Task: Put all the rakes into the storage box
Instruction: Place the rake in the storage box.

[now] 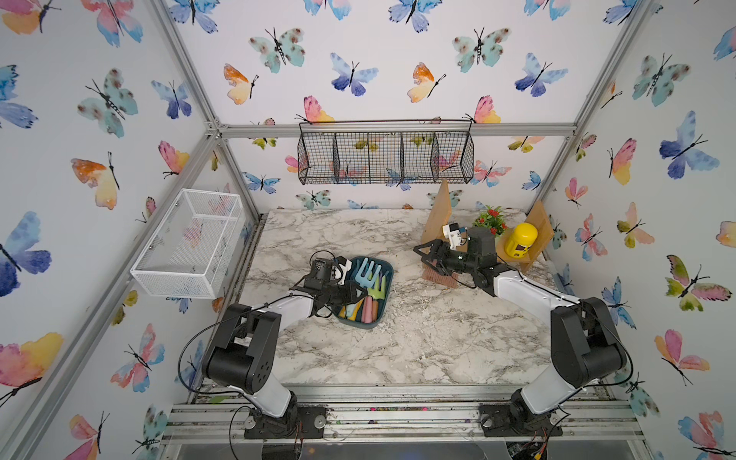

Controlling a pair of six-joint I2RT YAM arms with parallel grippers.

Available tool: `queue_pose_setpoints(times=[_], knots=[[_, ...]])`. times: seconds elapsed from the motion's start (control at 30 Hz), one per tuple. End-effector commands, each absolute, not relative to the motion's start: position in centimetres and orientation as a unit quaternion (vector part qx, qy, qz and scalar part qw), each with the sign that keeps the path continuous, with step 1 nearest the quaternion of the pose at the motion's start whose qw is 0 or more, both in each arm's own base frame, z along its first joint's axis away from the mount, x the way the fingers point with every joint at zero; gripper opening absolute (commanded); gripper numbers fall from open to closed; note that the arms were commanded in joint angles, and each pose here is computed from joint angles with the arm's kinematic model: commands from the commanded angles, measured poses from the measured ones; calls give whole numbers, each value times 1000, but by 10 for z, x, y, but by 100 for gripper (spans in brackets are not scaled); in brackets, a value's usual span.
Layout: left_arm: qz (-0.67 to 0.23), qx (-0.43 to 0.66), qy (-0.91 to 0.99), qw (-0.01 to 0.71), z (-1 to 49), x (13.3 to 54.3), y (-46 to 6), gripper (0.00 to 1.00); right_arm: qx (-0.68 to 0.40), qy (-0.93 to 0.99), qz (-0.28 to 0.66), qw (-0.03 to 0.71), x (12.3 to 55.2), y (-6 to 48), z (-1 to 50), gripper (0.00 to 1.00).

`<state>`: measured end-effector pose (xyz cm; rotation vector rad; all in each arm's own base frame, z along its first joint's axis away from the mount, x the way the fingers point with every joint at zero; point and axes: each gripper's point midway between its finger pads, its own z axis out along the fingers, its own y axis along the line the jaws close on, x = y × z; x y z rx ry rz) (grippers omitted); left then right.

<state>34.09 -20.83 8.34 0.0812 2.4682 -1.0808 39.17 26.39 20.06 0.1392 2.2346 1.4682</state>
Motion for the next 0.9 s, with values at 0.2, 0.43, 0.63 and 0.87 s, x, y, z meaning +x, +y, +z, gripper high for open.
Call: queue_pose_setpoints(times=[0.2,0.43,0.63,0.87], knots=[[-397,39,891,217,82,342,-221,0,46,808,546,218,391,267,197,71],[-385,30,898,210,77,344,-219,52,46,807,549,213,388,268,196,71],[-319,6,917,239,84,356,-202,57,44,809,545,216,386,266,196,71],[-79,2,931,357,136,383,-148,57,55,833,501,228,392,256,185,71]])
